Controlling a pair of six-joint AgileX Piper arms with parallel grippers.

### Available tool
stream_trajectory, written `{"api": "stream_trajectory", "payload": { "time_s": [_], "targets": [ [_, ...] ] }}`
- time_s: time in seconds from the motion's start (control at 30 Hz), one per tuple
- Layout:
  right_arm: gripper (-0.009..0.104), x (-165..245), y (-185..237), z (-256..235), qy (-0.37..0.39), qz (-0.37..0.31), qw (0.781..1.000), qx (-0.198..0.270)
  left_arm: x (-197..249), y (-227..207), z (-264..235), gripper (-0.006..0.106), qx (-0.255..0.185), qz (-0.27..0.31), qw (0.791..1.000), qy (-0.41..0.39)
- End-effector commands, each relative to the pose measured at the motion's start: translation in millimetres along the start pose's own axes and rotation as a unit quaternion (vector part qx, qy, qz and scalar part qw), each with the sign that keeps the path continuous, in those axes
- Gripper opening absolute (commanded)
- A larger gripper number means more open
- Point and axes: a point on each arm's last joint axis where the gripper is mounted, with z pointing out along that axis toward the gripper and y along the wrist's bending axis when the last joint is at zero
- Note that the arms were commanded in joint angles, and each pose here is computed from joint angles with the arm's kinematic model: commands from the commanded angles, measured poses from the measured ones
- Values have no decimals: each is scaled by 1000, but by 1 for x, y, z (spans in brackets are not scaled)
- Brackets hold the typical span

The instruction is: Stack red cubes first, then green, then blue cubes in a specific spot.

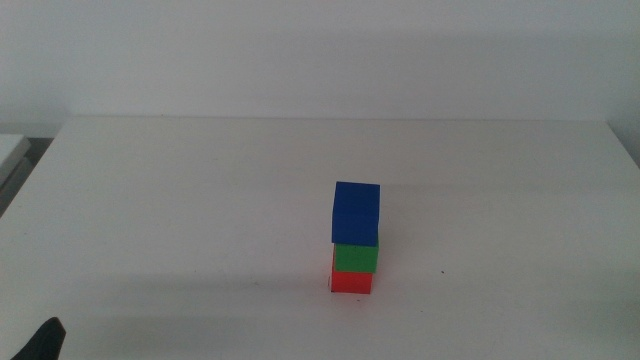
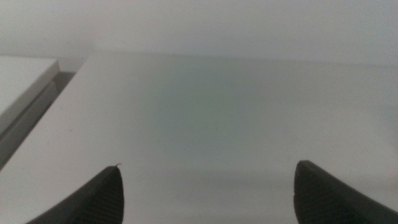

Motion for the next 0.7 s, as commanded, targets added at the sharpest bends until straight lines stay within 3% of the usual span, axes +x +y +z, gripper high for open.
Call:
{"api": "stream_trajectory", "payload": {
  "time_s": [0.0,0.5,0.67],
  "targets": [
    [87,2,-1,0,-1,-5,1000,4,0,0,0,94,1,-9,1000,-8],
    [87,-2,2,0,-22,26,999,-10,1,1,0,94,-2,1,1000,-3],
    [87,-1,1,0,-22,4,1000,-4,1,1,0,94,-2,1,1000,-3]
  ]
}}
